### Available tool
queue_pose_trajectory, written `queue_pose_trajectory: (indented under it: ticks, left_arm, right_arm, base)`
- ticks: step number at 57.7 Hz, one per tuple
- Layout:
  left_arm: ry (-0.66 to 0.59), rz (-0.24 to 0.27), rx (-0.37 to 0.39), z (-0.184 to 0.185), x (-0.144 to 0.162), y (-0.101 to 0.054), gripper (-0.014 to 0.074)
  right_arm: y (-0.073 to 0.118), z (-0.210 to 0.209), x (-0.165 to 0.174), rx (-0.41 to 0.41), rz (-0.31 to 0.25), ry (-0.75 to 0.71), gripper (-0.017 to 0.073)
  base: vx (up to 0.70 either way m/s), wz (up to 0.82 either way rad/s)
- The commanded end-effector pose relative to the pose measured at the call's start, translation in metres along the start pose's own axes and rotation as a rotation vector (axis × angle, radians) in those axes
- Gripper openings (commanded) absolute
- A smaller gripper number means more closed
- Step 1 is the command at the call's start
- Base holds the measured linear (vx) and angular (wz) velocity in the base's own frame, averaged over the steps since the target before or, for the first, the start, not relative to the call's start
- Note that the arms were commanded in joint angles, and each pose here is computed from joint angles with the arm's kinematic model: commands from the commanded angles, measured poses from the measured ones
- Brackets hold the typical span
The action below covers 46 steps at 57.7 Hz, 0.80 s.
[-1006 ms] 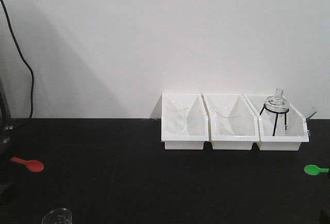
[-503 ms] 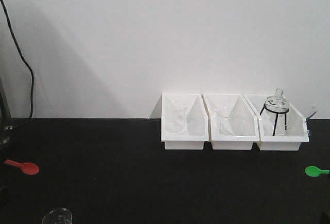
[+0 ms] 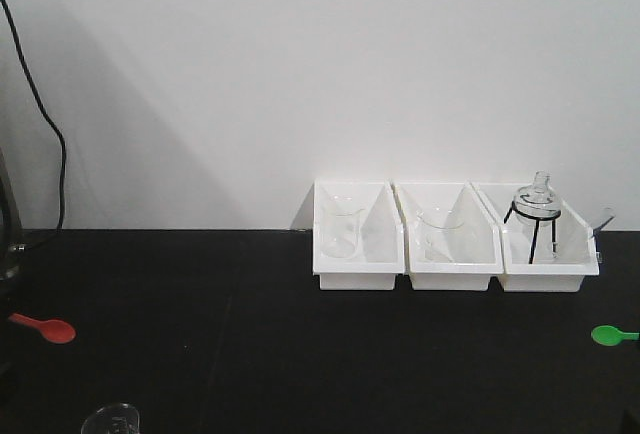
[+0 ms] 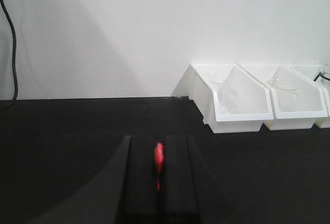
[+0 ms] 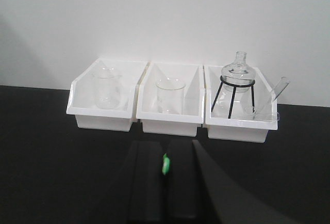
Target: Sort red and green spoons into left cabinet
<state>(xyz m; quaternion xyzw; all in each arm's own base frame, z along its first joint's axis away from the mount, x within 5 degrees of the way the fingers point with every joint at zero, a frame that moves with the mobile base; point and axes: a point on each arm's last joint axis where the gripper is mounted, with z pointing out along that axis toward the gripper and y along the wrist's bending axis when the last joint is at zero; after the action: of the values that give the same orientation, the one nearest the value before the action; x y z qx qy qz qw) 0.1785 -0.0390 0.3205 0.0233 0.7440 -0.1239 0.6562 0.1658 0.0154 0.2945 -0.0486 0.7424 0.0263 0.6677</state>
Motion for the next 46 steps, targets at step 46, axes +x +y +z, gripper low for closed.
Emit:
queue_pose_trajectory:
  ticks: [46]
  left_arm:
    - [-0.109,-0.003,0.027,-0.0022,-0.0175,-0.0042,-0.0006]
  right_arm:
    - [0.0007,-0.0019,-0.0208,-0.010,-0.006,-0.125,-0.0003]
  base:
    - [-0.05,0.18]
